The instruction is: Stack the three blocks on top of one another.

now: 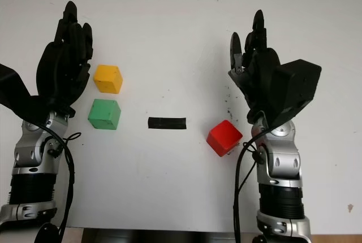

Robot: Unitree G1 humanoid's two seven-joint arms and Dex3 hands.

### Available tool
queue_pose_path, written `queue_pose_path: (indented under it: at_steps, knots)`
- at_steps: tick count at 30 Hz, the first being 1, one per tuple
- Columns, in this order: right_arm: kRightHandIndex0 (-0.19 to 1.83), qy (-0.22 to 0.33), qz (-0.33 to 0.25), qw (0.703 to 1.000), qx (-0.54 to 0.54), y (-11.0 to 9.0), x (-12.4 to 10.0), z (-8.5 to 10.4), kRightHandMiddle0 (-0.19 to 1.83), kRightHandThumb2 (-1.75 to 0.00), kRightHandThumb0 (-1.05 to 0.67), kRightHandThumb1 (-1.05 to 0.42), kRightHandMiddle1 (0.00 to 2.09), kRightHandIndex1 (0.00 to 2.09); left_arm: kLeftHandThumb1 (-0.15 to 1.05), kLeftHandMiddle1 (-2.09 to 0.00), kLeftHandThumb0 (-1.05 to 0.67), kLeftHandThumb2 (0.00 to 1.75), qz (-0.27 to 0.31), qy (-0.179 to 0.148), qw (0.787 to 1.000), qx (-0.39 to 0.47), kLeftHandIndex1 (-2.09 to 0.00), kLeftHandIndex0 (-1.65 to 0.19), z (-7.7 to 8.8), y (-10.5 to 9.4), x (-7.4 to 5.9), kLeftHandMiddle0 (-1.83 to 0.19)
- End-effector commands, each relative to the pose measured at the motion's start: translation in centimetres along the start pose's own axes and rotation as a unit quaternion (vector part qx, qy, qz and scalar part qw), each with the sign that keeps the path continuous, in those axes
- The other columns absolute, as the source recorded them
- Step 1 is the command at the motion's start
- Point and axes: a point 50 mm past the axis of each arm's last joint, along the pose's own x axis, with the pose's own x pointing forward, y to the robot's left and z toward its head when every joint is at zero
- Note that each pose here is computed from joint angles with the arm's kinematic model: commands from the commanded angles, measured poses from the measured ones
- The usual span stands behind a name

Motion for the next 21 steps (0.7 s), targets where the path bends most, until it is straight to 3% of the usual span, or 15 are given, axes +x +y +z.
queue_pose_path:
  at_steps: [1,10,15,20,21]
  knots:
    - [-0.19,-0.017,0.006,1.0,-0.006,-0.2,0.1,1.0,-0.19,-0.58,-0.64,-1.05,0.0,0.0,1.05,0.0,-0.69,0.58,0.001,-0.013,1.0,0.001,0.0,0.19,0.4,0.0,-0.1,0.19]
    - [-0.19,-0.019,0.023,0.999,-0.021,0.0,0.0,1.1,-0.19,-0.6,-0.64,-1.05,0.0,0.0,1.05,0.0,-0.7,0.56,-0.008,-0.011,1.0,-0.013,0.0,0.19,0.1,-0.2,-0.2,0.19]
    - [-0.18,-0.033,0.021,0.997,-0.068,-0.7,-0.1,2.0,-0.15,-0.44,-0.64,-1.05,0.03,0.01,1.05,0.0,-0.7,0.56,-0.007,-0.016,1.0,-0.009,0.0,0.19,0.2,-0.1,-0.2,0.19]
    - [0.02,-0.072,0.085,0.979,-0.17,-2.6,0.2,4.5,0.02,-0.1,-0.57,-1.01,0.16,0.11,1.05,0.0,-0.7,0.56,-0.005,-0.014,1.0,-0.004,0.0,0.19,0.6,-0.2,-0.1,0.19]
    - [0.05,-0.08,0.097,0.97,-0.206,-2.9,0.1,5.2,0.0,-0.08,-0.56,-0.98,0.29,0.12,1.05,0.0,-0.7,0.56,-0.004,-0.014,1.0,-0.003,0.0,0.19,0.6,-0.3,-0.1,0.19]
